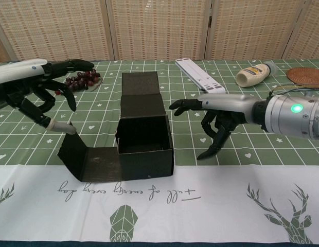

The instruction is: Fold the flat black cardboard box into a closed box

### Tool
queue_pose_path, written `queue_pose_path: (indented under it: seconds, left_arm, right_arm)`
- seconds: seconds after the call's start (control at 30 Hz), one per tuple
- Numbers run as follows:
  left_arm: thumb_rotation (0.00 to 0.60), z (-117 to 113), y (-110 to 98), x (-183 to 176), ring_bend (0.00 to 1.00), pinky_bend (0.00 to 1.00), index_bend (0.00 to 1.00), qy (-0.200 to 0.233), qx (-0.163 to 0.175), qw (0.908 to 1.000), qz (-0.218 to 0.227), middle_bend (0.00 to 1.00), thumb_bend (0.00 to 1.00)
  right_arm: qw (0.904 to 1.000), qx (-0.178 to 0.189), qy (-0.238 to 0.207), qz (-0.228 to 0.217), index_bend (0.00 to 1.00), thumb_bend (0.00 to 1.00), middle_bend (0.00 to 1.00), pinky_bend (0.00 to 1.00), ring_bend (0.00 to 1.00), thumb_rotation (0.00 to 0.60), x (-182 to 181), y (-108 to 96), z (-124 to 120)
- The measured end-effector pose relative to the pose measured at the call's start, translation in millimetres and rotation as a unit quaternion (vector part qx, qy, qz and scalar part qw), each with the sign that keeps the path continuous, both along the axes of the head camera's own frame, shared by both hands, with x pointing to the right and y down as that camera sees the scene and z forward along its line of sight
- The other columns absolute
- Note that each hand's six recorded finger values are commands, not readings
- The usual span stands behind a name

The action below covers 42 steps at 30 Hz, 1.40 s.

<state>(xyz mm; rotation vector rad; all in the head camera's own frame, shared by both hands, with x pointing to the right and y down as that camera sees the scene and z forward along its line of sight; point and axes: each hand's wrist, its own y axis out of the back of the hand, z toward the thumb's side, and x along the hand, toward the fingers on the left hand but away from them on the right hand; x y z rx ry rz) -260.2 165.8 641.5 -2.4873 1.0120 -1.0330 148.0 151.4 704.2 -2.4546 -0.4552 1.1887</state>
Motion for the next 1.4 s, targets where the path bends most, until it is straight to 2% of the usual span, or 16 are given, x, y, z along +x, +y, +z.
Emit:
queue_pose_path:
  seconds: [0.4,0.7,1.07,1.13,1.23,1.27,1.3,1.37,1.4]
  left_arm:
    - [0.600,-4.9,3.1,-0.3,0.41,0.83,0.00,0.006,-0.002,1.0000,0.001,0.00,0.09]
    - [0.600,-8.0,1.6,-8.5,0.41,0.83,0.00,0.009,-0.001,0.9999,-0.007,0.00,0.09]
    - [0.600,-12.1,-2.4,-26.9,0.42,0.83,0.00,0.009,0.010,0.9995,-0.027,0.00,0.09]
    - [0.600,-12.2,-2.7,-30.6,0.42,0.83,0.00,0.007,0.011,0.9995,-0.030,0.00,0.09]
    - [0.600,-13.4,-4.7,-34.6,0.42,0.83,0.00,0.006,0.016,0.9992,-0.035,0.00,0.09]
    - [0.600,-13.8,-5.3,-35.3,0.48,0.83,0.01,0.006,0.018,0.9992,-0.036,0.00,0.09]
    - [0.600,-14.6,-6.4,-36.5,0.48,0.83,0.01,0.006,0.021,0.9990,-0.038,0.00,0.09]
    - [0.600,-16.6,-9.7,-39.7,0.46,0.83,0.01,0.003,0.032,0.9986,-0.042,0.00,0.09]
    - [0.600,-17.4,-11.2,-41.2,0.42,0.83,0.02,0.002,0.037,0.9983,-0.044,0.00,0.09]
  right_arm:
    - [0.9981,-0.026,-0.013,0.055,0.00,0.00,0.05,0.99,0.71,0.600,-14.0,21.1,13.4]
    - [0.9955,-0.035,-0.028,0.083,0.00,0.00,0.05,0.99,0.71,0.600,-38.9,26.4,25.3]
    - [0.9889,-0.061,-0.048,0.126,0.00,0.05,0.23,0.99,0.72,0.600,-66.9,27.1,43.9]
    - [0.9881,-0.065,-0.051,0.130,0.03,0.07,0.26,0.99,0.73,0.600,-70.1,26.8,46.8]
    - [0.9878,-0.060,-0.053,0.134,0.14,0.11,0.31,1.00,0.75,0.600,-72.4,24.8,48.9]
    - [0.9875,-0.058,-0.055,0.136,0.17,0.12,0.33,1.00,0.75,0.600,-72.7,23.8,48.5]
    - [0.9868,-0.056,-0.058,0.140,0.19,0.13,0.34,1.00,0.75,0.600,-72.6,22.6,48.0]
    - [0.9845,-0.055,-0.065,0.153,0.22,0.16,0.36,1.00,0.76,0.600,-71.4,19.1,46.1]
    - [0.9831,-0.054,-0.069,0.161,0.23,0.17,0.37,1.00,0.76,0.600,-70.5,16.9,44.8]
